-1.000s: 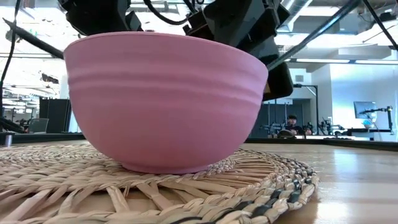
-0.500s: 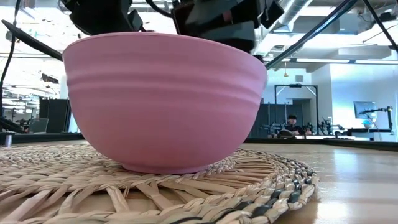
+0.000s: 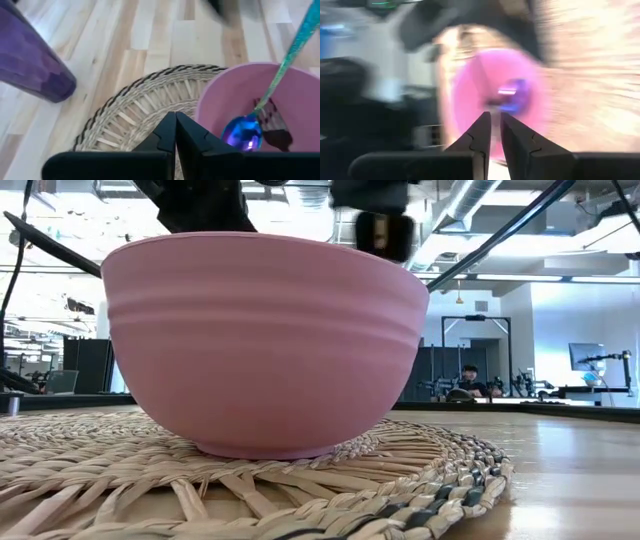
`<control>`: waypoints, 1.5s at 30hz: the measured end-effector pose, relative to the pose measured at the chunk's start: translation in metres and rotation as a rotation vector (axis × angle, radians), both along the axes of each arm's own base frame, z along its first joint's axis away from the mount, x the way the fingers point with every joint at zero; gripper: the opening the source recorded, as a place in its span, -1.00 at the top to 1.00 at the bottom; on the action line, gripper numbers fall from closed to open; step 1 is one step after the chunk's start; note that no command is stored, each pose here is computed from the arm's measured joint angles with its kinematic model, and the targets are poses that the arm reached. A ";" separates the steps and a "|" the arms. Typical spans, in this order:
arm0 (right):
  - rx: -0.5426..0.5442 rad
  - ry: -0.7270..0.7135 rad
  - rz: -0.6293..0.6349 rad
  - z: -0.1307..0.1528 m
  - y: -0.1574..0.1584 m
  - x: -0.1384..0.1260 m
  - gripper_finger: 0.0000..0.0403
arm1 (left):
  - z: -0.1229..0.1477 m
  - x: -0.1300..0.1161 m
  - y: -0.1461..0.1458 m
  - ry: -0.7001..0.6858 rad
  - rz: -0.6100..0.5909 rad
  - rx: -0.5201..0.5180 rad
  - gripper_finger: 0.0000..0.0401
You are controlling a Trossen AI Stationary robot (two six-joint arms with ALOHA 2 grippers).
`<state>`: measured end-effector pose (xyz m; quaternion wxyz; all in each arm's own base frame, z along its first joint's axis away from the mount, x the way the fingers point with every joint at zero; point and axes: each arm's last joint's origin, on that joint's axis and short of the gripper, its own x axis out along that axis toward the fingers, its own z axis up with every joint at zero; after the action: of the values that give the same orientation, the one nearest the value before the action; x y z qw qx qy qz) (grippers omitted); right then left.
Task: Pick & Place Utensil
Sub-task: Put the purple cup on the brown mat
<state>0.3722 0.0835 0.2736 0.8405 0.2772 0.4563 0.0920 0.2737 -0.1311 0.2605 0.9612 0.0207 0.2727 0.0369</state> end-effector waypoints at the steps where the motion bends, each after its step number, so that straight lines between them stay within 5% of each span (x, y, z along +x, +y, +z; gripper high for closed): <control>1: -0.081 0.022 -0.039 0.006 -0.004 -0.009 0.82 | 0.000 0.000 0.000 -0.001 0.004 0.002 0.97; 6: -0.391 0.056 -0.199 0.030 -0.021 -0.042 0.84 | 0.000 -0.001 0.002 -0.002 0.014 0.008 0.95; 12: -0.491 -0.013 -0.210 0.047 -0.033 -0.053 0.86 | 0.014 -0.005 0.010 -0.052 0.034 0.058 0.94; 20: -0.623 0.008 -0.249 0.043 -0.055 -0.048 0.85 | 0.047 -0.022 0.034 -0.193 0.229 0.116 0.94; 35: -0.642 0.068 -0.336 0.036 -0.095 -0.042 0.67 | 0.058 -0.026 0.054 -0.210 0.271 0.192 0.92; 45: -0.637 0.179 -0.299 -0.002 -0.109 -0.019 0.42 | 0.059 -0.017 0.088 -0.189 0.315 0.156 0.55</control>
<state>0.3533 -0.0252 0.2712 0.8456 0.0720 0.4883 -0.2033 0.2564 -0.0429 0.3194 0.9603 0.0484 0.1774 0.2096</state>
